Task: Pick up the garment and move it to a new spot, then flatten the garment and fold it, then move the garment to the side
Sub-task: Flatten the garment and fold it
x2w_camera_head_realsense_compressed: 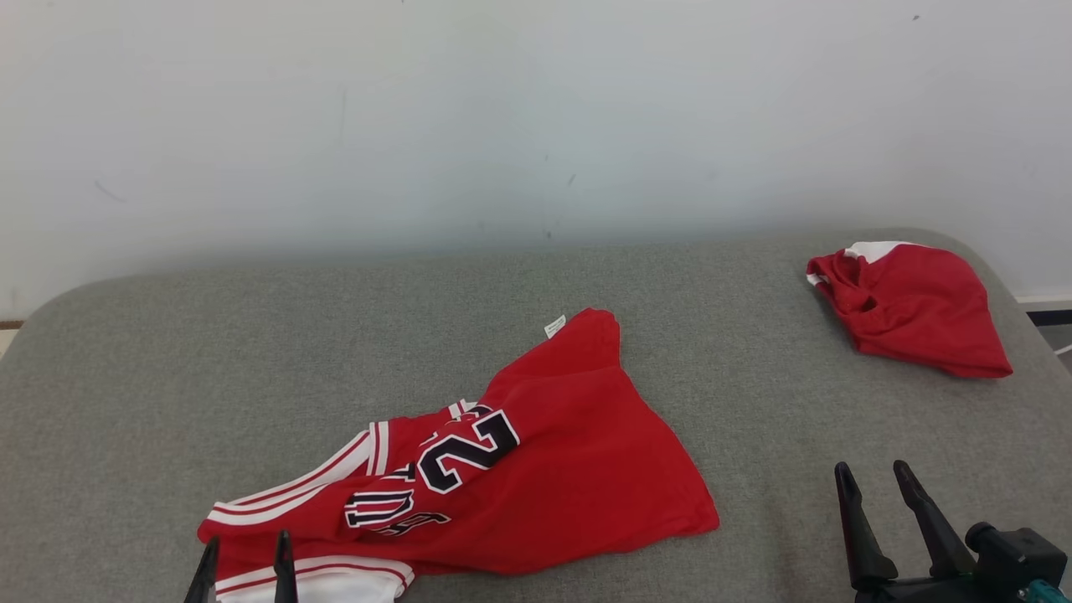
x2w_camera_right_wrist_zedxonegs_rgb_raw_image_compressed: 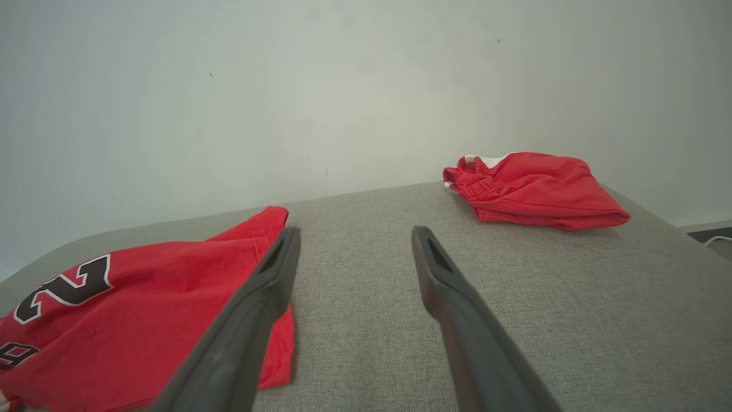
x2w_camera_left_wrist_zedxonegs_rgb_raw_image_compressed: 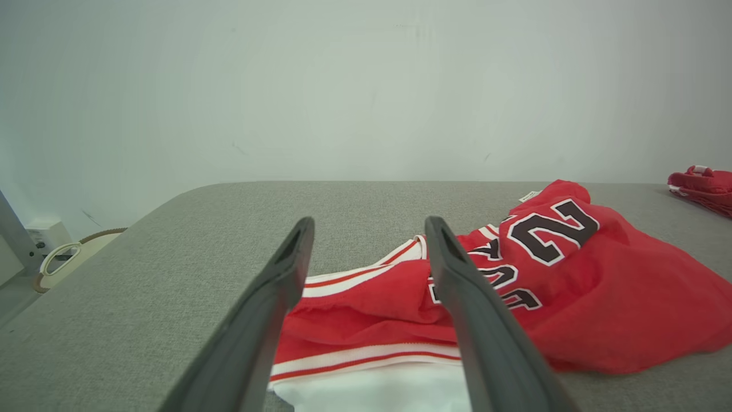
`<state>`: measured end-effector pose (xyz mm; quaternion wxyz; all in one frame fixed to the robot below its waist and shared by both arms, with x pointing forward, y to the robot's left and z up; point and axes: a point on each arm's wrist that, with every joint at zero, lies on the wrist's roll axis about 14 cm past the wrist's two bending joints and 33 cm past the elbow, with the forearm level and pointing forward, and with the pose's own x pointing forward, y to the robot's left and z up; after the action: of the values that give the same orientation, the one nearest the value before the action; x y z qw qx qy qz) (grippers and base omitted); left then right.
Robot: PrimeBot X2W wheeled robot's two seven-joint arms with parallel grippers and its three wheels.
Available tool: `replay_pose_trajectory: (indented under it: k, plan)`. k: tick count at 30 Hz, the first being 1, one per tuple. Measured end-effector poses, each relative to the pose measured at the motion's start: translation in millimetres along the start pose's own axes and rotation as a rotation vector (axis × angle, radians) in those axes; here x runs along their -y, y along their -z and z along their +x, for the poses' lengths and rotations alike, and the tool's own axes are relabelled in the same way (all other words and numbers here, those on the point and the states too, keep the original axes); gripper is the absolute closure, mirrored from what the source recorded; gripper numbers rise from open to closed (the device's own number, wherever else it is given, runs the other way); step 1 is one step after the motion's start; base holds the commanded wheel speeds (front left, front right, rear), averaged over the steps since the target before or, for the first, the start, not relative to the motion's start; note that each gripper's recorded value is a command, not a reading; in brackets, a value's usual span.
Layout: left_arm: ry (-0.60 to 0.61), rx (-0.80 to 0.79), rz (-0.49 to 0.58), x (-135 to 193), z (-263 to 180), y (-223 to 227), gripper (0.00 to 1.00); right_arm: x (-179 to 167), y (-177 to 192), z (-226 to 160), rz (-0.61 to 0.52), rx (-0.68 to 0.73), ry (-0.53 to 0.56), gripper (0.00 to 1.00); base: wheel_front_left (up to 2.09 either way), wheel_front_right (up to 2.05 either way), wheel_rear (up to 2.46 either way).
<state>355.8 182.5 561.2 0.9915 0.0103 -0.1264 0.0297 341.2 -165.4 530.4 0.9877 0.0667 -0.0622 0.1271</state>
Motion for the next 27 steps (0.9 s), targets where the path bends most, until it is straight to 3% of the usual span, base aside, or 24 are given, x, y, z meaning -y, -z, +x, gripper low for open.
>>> replay_pose_trajectory:
  k: [10, 27]
  plan:
    - [-0.021, -0.093, -0.04, -5.7, -11.1, 27.7, 0.0, -7.7, 25.2, -2.3, 0.006, -0.094, -0.029, 0.0, 0.0, 0.0, 0.0]
    - [-0.072, -0.432, -0.136, -15.8, -56.3, 125.2, 0.0, -45.5, 92.5, 15.2, -0.023, -0.363, -0.204, 0.0, 0.0, 0.0, 0.0]
